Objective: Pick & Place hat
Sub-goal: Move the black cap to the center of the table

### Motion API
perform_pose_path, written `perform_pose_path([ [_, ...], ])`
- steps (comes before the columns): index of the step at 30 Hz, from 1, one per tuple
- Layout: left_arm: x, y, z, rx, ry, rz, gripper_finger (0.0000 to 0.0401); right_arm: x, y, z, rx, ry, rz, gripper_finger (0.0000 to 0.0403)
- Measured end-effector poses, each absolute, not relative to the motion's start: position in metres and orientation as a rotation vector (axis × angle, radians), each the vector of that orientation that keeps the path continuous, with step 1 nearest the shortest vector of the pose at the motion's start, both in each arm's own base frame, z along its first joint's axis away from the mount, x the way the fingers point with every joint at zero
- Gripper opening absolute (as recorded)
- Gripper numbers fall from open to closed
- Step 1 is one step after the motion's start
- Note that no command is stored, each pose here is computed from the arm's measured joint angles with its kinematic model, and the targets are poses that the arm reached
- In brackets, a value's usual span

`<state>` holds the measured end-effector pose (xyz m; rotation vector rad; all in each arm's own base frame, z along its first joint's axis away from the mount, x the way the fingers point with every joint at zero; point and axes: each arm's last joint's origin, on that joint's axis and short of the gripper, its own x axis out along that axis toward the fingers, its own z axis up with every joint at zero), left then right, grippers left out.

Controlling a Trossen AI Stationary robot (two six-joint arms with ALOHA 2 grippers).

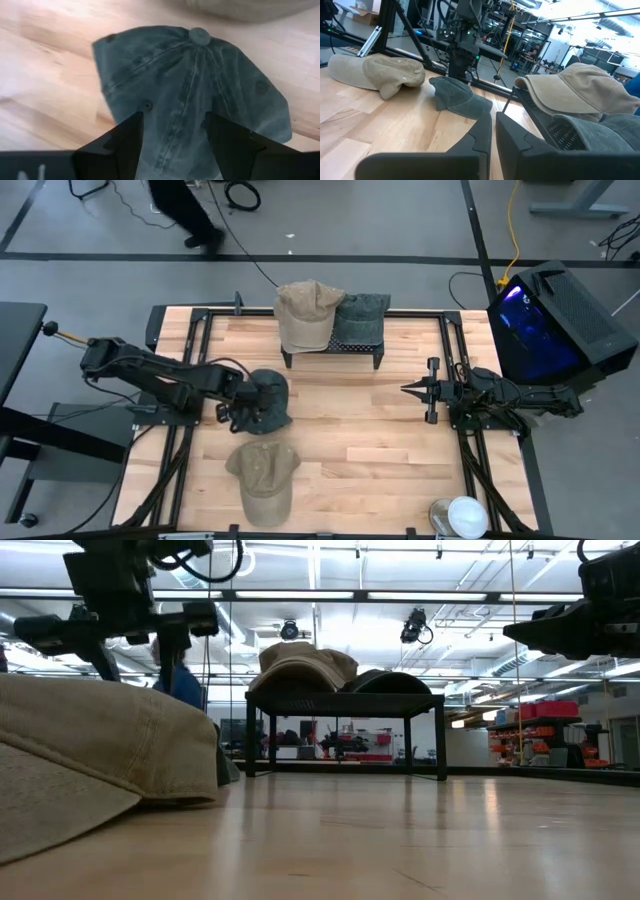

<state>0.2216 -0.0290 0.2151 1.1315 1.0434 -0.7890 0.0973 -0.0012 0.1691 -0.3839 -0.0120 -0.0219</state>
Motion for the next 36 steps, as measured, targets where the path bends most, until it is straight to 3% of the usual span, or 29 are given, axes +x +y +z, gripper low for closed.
perform_pose_path([
  [36, 0.230, -0.030, 0.199, 1.113, 1.110, -0.833, 0.0058, 0.097, -0.001, 0.169, -0.384, -0.012, -0.022, 0.0029],
])
